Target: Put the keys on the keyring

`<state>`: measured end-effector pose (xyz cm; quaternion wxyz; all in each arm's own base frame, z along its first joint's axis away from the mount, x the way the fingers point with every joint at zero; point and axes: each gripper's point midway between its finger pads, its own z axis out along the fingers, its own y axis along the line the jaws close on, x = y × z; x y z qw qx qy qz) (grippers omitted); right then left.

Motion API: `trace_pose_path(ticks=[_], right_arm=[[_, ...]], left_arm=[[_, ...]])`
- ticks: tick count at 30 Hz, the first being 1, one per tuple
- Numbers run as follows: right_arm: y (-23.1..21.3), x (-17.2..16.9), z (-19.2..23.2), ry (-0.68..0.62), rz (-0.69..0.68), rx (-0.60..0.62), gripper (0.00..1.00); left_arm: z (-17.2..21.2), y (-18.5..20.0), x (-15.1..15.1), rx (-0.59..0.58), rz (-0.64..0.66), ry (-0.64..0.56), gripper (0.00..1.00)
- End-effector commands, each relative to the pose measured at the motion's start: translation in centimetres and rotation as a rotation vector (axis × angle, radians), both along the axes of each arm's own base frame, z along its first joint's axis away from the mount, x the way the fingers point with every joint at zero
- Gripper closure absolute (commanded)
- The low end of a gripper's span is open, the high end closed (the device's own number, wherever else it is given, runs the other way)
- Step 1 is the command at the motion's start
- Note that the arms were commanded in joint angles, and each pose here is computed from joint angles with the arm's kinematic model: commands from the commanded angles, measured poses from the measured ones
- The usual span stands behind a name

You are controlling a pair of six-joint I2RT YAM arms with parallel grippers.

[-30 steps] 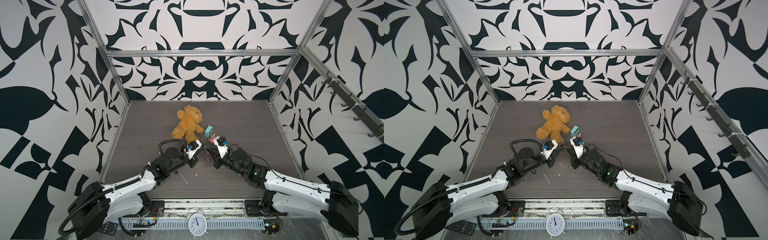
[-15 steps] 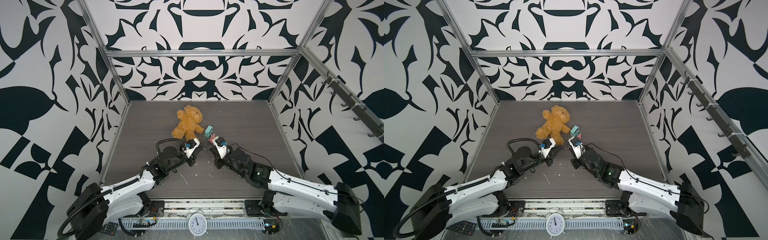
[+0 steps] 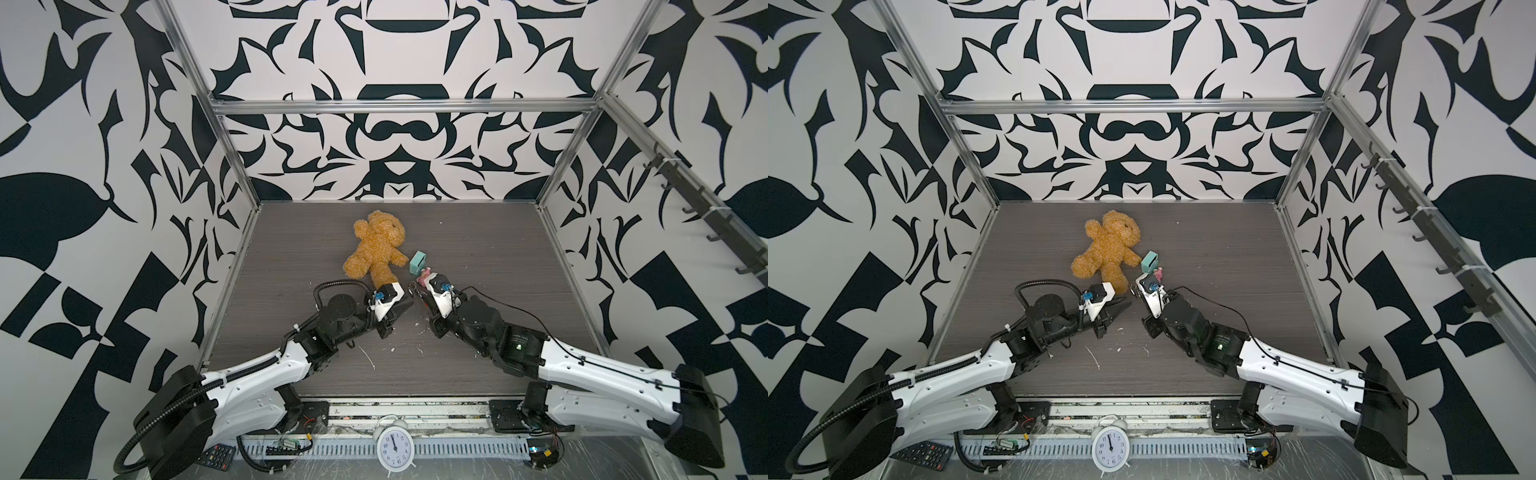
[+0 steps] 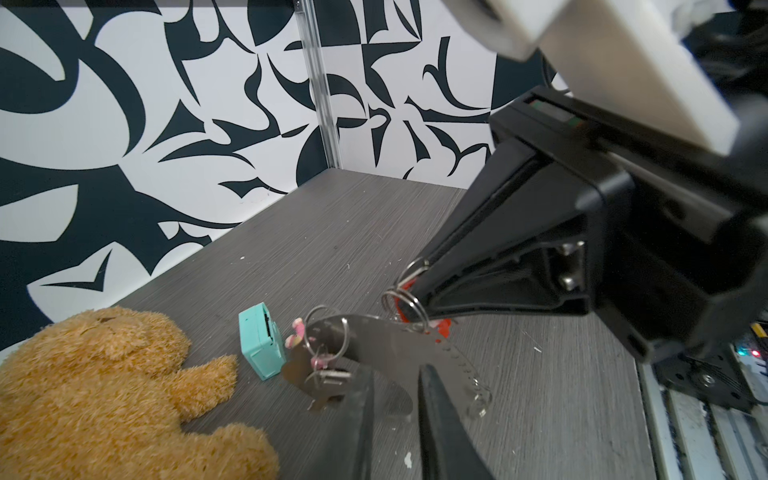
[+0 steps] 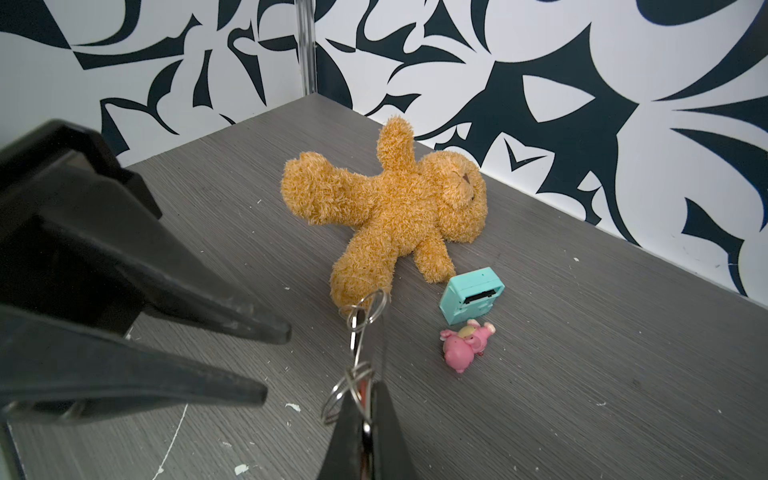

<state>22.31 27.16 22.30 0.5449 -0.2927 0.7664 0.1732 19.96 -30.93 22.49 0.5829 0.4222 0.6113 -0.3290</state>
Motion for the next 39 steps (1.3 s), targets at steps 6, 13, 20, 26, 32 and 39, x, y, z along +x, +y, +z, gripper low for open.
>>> trace_pose_path(ticks=[6,13,20,26,32,39], right_arm=[[1.4,0.0,3.3,-0.088,0.010,0.032,1.00],[2.0,-0.5,3.1,-0.106,0.028,0.010,1.00],[2.6,-1.0,3.0,-0.113,0.062,0.008,1.00],[3.3,-1.3,2.7,-0.115,0.091,0.001,1.00],[3.5,-1.2,2.5,-0.113,0.091,-0.011,1.00],[3.6,-1.3,2.5,-0.114,0.097,-0.011,1.00]], left_arm=[[1.1,-1.2,0.3,0.037,0.030,-0.039,0.73],[0.3,-1.0,1.7,0.075,0.111,-0.018,0.70],[0.0,-0.9,2.0,0.085,0.129,-0.014,0.68],[0.1,-0.8,1.9,0.079,0.125,-0.026,0.67],[0.5,-0.6,1.5,0.060,0.113,-0.046,0.76],[0.5,-0.6,1.3,0.062,0.102,-0.063,0.92]])
